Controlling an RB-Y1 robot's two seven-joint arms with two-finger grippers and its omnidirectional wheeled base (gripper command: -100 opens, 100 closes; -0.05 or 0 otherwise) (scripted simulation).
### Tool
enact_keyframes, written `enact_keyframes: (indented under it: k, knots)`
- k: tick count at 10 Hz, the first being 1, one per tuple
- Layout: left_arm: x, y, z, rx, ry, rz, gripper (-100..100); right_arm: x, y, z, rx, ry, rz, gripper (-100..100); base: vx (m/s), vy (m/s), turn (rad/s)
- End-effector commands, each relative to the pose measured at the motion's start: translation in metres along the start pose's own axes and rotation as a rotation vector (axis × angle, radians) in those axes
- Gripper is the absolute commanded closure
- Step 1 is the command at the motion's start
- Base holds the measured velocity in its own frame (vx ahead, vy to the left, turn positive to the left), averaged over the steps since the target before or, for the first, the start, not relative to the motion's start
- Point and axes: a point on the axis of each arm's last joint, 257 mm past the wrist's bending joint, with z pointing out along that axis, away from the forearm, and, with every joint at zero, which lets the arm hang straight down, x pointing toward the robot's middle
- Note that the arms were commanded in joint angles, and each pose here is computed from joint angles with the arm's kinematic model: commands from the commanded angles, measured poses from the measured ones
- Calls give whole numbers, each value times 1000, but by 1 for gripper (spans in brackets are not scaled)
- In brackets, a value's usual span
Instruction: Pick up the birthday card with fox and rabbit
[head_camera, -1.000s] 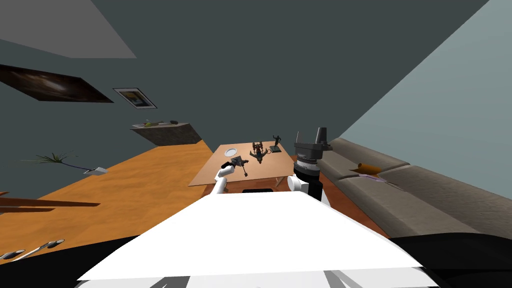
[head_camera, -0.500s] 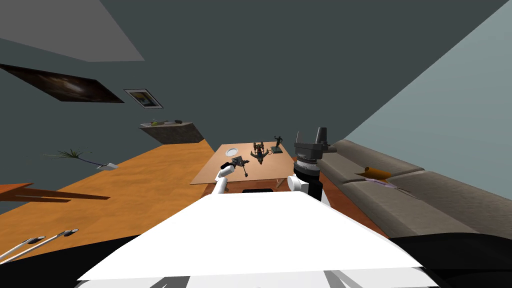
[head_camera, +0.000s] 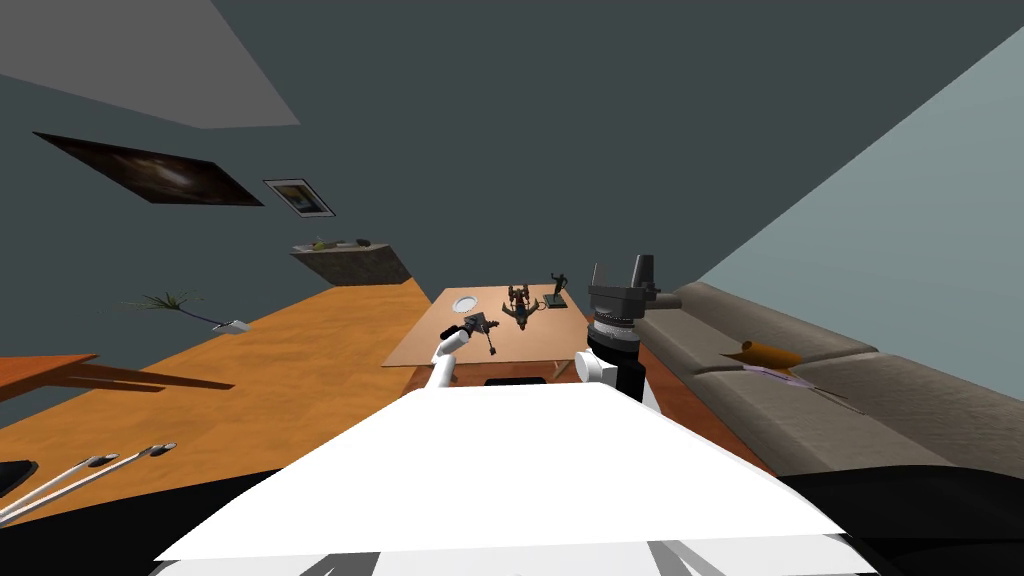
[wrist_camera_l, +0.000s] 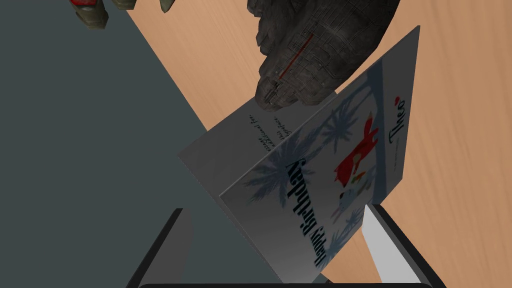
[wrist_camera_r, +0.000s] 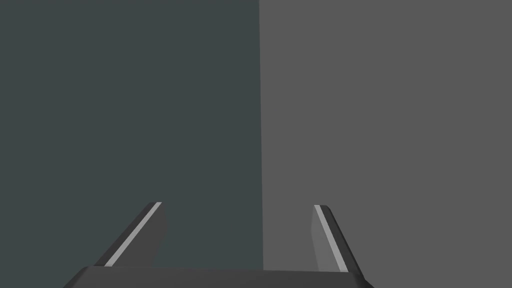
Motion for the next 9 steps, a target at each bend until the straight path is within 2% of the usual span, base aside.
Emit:
enact_keyframes:
  k: [1,2,3,6,7,8,9]
  knots:
    - [1,0,0,3,2,33,-100,0,0,0,0,0,0,0,15,-12,-3]
    - [1,0,0,4,2,47,-100,0,0,0,0,0,0,0,2,-2,-12]
    - [4,-1,1,14,8,-1,-100,0,0,0,0,0,0,0,23,-13,142]
    - [5,-2,1,19,10,57,-100,0,0,0,0,0,0,0,16,-13,16]
    - [5,-2,1,18,10,45,-100,0,0,0,0,0,0,0,0,0,0]
    - [5,-2,1,19,10,49,100,0,0,0,0,0,0,0,0,0,0]
    - [5,-2,1,18,10,49,100,0,0,0,0,0,0,0,-3,1,10]
